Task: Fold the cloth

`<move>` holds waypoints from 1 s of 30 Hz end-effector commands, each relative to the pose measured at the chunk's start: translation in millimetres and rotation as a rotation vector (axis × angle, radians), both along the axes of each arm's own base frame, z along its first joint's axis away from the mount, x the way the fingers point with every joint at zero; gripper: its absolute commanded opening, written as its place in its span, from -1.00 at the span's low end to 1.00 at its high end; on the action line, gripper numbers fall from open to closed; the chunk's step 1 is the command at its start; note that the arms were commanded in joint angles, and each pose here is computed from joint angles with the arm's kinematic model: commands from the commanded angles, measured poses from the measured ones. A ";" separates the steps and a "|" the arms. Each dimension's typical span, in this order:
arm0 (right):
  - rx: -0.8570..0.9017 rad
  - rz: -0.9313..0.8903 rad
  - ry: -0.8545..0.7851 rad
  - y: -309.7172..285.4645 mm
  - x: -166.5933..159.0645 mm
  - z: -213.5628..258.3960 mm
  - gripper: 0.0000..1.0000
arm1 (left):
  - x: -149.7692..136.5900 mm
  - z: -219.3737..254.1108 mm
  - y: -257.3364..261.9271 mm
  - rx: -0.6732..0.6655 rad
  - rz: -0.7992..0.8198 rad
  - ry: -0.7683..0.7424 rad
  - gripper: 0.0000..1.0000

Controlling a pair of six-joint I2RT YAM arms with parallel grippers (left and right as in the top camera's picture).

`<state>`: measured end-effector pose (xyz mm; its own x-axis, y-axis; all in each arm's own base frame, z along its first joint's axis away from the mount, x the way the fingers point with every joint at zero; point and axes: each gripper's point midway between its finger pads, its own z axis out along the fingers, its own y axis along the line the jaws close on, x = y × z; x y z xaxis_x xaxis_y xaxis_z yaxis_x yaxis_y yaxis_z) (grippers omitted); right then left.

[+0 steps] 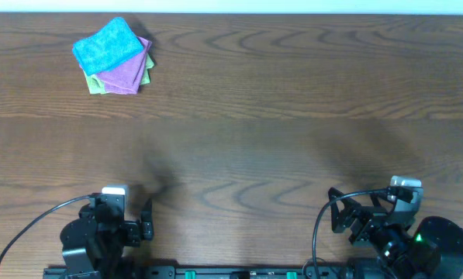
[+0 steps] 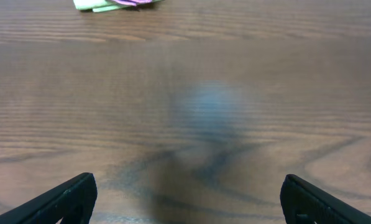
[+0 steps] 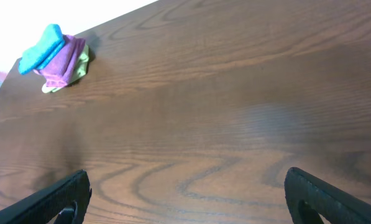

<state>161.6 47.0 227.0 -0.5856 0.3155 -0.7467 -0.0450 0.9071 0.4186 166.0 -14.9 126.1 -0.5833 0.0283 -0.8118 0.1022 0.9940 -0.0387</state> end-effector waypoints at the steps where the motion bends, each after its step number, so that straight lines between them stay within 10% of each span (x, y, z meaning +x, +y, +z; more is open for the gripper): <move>1: 0.011 -0.014 0.000 -1.1 -0.5 0.5 0.99 | -1.5 -13.6 -3.7 0.027 -0.044 0.005 0.91; 30: 0.011 -0.014 0.000 -1.1 -0.5 0.5 0.98 | -17.3 -48.4 -11.6 0.086 -0.145 0.108 0.91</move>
<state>161.5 46.9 227.0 -0.5852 0.3157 -0.7469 -0.0448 0.9071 0.4186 157.5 -26.6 91.7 -0.6156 0.1532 -0.7730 0.2238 0.9745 0.0149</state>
